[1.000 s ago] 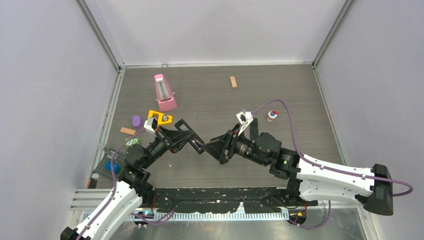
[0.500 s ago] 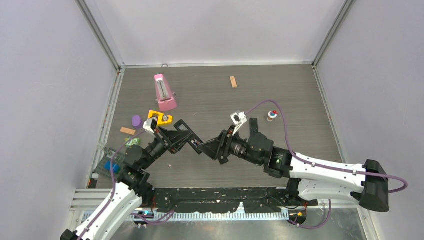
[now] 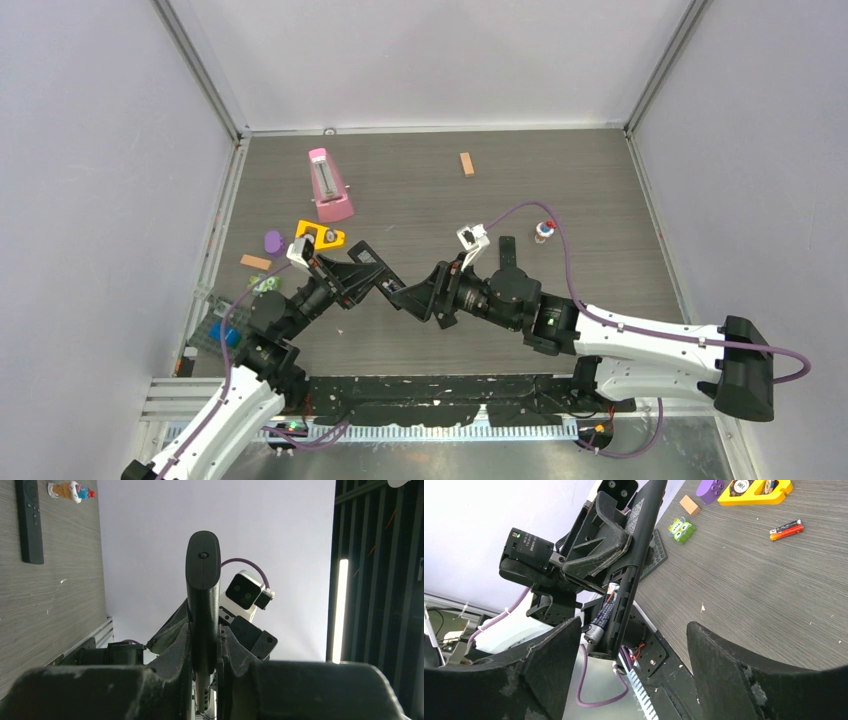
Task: Load the batteries into the remote control
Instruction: Load the battery into the remote control.
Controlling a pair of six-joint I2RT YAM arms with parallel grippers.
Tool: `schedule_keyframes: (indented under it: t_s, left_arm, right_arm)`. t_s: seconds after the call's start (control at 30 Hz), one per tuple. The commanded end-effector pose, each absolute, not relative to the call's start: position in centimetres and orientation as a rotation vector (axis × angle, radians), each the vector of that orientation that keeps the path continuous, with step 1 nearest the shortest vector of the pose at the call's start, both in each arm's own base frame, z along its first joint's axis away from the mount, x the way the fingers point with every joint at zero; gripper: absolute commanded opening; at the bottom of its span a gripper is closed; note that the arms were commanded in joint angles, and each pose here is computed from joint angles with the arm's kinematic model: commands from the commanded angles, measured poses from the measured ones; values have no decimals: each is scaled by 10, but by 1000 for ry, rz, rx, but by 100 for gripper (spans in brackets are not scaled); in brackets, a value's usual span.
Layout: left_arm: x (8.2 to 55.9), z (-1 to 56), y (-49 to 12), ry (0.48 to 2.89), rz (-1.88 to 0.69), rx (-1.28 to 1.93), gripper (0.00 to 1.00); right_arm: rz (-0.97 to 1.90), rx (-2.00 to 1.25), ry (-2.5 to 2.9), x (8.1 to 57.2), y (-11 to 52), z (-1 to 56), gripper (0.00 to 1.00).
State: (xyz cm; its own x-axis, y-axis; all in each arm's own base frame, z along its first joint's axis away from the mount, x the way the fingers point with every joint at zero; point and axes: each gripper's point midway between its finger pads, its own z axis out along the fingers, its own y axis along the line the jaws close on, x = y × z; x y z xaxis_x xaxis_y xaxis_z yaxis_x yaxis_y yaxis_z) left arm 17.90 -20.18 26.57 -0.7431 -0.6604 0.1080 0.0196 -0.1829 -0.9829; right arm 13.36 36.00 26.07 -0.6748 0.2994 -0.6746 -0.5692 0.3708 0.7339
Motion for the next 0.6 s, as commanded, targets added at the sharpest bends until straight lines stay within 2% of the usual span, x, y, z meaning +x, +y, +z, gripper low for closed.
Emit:
schedule_keyframes:
  t_s: [0.0,0.2,0.43,0.57]
  left_arm:
    - [177,277,-199,1577,-2000,-714,0]
    - [177,275,-199,1580,-1997,-715,0]
    - [177,276,-199,1575,-1998,-714,0]
    - [176,278,-198,1568,-2001,-714,0]
  right_arm:
    - [1508,-198,1720,131,356,306,84]
    - [1525,-168,1713,129,350,309,84]
    - [1510,-170,1751,130,353,299,74]
    - [1512,-162,1765,131,354,292,72]
